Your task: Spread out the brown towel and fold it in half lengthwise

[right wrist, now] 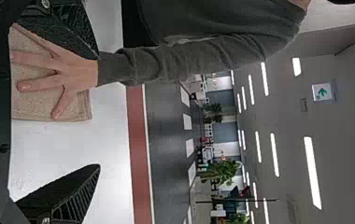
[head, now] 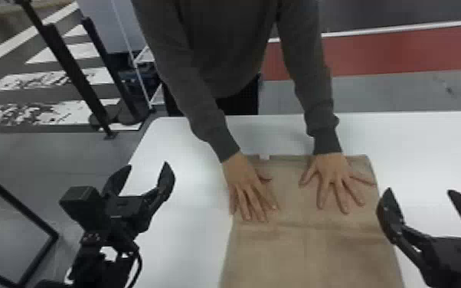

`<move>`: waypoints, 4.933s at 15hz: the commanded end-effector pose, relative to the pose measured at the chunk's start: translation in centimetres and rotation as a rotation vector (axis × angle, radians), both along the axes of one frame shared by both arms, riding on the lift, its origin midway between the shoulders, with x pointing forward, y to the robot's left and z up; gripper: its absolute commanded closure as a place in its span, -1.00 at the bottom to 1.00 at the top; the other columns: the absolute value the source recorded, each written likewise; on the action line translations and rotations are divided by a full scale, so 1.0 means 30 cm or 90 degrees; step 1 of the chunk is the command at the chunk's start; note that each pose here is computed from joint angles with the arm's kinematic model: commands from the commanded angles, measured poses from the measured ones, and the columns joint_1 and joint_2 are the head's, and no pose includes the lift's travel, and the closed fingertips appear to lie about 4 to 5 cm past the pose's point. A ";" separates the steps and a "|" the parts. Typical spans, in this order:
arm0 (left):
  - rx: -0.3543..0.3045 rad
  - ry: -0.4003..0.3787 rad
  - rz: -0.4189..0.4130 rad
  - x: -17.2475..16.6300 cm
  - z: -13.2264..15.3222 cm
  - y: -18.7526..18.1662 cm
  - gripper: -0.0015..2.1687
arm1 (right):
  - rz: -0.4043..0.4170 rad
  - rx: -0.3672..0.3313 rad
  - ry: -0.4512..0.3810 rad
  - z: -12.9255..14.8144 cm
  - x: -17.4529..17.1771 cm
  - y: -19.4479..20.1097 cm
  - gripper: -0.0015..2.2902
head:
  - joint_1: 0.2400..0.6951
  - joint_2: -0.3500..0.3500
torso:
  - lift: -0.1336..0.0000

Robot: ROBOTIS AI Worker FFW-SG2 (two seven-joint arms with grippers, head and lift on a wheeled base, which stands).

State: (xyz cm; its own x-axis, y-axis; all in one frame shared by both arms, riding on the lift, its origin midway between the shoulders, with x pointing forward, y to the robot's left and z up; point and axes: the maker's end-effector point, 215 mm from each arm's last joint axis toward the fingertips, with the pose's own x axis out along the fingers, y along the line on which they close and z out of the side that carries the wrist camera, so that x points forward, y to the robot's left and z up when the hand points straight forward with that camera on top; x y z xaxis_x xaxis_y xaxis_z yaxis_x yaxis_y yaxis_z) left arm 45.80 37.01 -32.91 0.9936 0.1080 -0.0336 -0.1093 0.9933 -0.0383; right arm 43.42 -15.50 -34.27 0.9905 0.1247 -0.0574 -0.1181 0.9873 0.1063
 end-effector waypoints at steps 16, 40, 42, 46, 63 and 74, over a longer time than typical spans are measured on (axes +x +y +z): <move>0.000 0.004 -0.001 0.013 -0.009 0.000 -0.87 | -0.004 -0.008 0.006 -0.014 0.030 -0.024 -0.96 | 1.00 0.75 | -0.84; -0.015 0.037 -0.022 0.027 -0.087 -0.026 -0.87 | 0.171 0.118 0.321 -0.331 0.662 -0.025 -0.48 | 1.00 0.54 | -0.84; -0.013 0.036 -0.023 0.031 -0.082 -0.028 -0.87 | 0.173 0.115 0.338 -0.361 0.640 -0.016 -0.48 | 1.00 0.56 | -0.84; -0.013 0.035 -0.030 0.040 -0.081 -0.043 -0.87 | 0.178 0.100 0.342 -0.348 0.657 0.001 -0.48 | 1.00 0.57 | -0.84; -0.009 0.036 -0.032 0.048 -0.079 -0.031 -0.87 | 0.195 0.079 0.376 -0.381 0.673 0.081 -0.17 | 1.00 0.63 | -0.84; -0.002 0.014 -0.151 0.077 -0.009 -0.117 -0.88 | 0.209 0.107 0.345 -0.325 0.577 0.110 0.00 | 1.00 0.61 | -0.84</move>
State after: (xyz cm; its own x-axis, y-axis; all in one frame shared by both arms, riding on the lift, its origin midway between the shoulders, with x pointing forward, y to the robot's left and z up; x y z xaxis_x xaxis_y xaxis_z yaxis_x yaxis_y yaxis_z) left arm 47.83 33.67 -34.18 0.9930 -0.0927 -0.0728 0.0895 0.9949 -0.0466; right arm 61.95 -12.59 -44.58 0.7341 0.4547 -0.5043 -0.2877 0.8810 0.3756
